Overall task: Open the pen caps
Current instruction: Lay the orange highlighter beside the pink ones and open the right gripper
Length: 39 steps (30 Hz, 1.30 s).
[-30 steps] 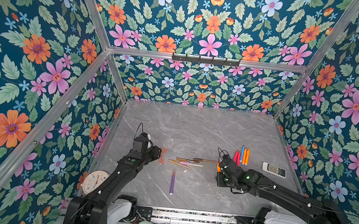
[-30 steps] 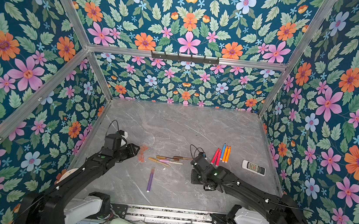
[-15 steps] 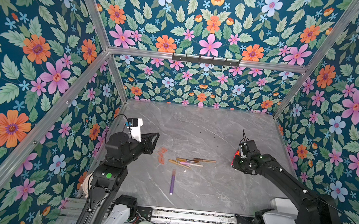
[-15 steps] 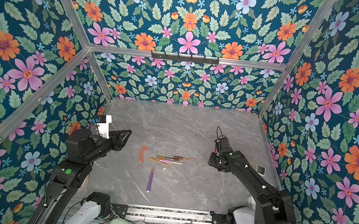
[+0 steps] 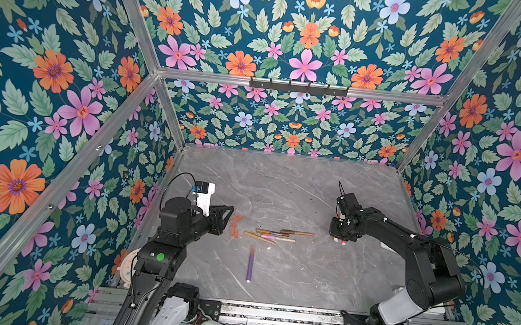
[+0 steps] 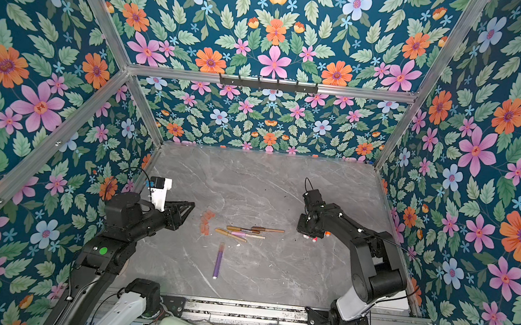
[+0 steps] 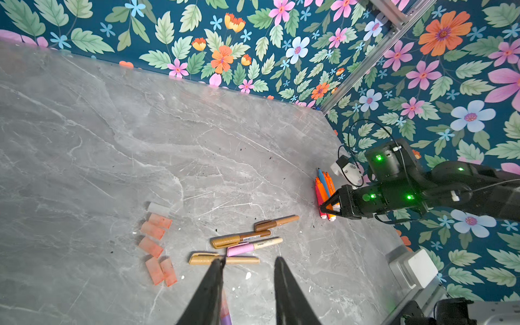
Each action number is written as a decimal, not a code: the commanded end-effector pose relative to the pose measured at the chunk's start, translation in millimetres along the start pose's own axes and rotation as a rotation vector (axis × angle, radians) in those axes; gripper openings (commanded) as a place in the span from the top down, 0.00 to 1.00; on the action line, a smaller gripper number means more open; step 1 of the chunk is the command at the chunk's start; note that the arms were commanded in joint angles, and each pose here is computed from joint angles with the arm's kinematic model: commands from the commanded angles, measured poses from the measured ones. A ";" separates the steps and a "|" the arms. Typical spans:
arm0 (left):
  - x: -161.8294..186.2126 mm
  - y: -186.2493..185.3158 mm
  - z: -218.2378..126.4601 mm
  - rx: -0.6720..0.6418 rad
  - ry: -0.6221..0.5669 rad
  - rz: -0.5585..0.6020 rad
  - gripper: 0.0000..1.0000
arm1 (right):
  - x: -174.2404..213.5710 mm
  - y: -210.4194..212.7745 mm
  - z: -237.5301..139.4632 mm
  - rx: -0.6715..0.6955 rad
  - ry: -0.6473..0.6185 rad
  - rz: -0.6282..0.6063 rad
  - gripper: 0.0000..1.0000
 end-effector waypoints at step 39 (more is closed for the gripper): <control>-2.7 -1.7 2.2 0.018 -0.018 0.015 0.68 | -0.5 -15.3 13.8 0.128 0.023 0.079 0.73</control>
Point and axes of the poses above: each gripper's point midway between its finger pads, its own z axis out along the fingers, its own y axis along the line the jaws close on, x = y × z, the point moved 3 cm from there along -z, back along the fingers, and after that the axes turned 2 degrees about z, right-handed, at the moved point
